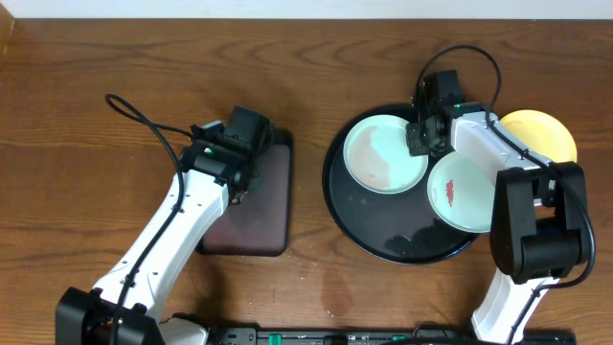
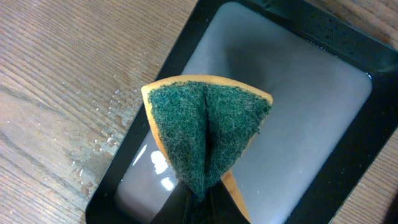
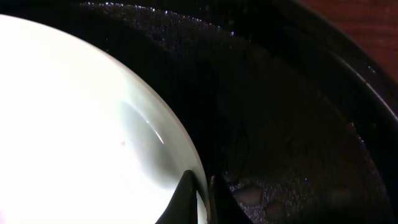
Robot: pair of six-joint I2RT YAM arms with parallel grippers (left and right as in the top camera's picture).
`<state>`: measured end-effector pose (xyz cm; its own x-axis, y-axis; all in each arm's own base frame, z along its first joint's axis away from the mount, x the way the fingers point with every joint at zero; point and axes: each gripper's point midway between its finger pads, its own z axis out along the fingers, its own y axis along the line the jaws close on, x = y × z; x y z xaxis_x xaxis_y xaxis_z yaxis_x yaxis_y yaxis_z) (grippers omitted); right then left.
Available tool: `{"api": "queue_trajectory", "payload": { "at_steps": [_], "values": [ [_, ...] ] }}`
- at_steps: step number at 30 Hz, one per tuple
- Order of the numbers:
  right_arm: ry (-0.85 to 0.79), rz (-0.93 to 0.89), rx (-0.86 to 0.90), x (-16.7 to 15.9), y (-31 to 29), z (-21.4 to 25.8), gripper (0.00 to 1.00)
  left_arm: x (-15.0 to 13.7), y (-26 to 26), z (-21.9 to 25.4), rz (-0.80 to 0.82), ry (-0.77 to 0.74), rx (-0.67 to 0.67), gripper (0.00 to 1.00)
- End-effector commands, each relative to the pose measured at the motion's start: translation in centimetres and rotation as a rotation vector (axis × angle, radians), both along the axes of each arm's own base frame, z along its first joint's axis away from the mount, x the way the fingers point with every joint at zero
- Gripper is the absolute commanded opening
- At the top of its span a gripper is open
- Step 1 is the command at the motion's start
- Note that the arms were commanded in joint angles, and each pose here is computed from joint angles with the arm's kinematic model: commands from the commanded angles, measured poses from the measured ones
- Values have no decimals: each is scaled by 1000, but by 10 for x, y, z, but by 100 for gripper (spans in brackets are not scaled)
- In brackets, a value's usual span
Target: Clean dirty plates on tray and stack at the side
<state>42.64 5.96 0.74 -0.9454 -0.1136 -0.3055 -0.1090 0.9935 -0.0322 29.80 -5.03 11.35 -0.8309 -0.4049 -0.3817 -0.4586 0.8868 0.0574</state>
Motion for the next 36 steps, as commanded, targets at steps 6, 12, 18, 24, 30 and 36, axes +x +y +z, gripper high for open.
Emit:
{"api": "queue_trajectory", "payload": {
  "at_steps": [6, 12, 18, 24, 30, 36],
  "values": [
    [-73, 17, -78, 13, 0, 47, 1, -1, 3, -1, 1, 3, 12, 8],
    [-251, 82, -241, 15, 4, 137, 1, -1, 2, -1, 0, 5, 7, 8],
    [-354, 123, -456, -1, 7, 189, 1, -1, 2, -1, 0, 5, 5, 8],
    [-386, 257, -610, -8, 27, 207, 1, -1, 2, -1, 0, 6, 5, 8],
    [-437, 309, -798, -15, 43, 229, 1, -1, 2, -2, 0, 7, 6, 8],
    [-451, 357, -960, -24, 52, 247, 1, -6, 4, -9, 0, 25, 12, 8]
  ]
}}
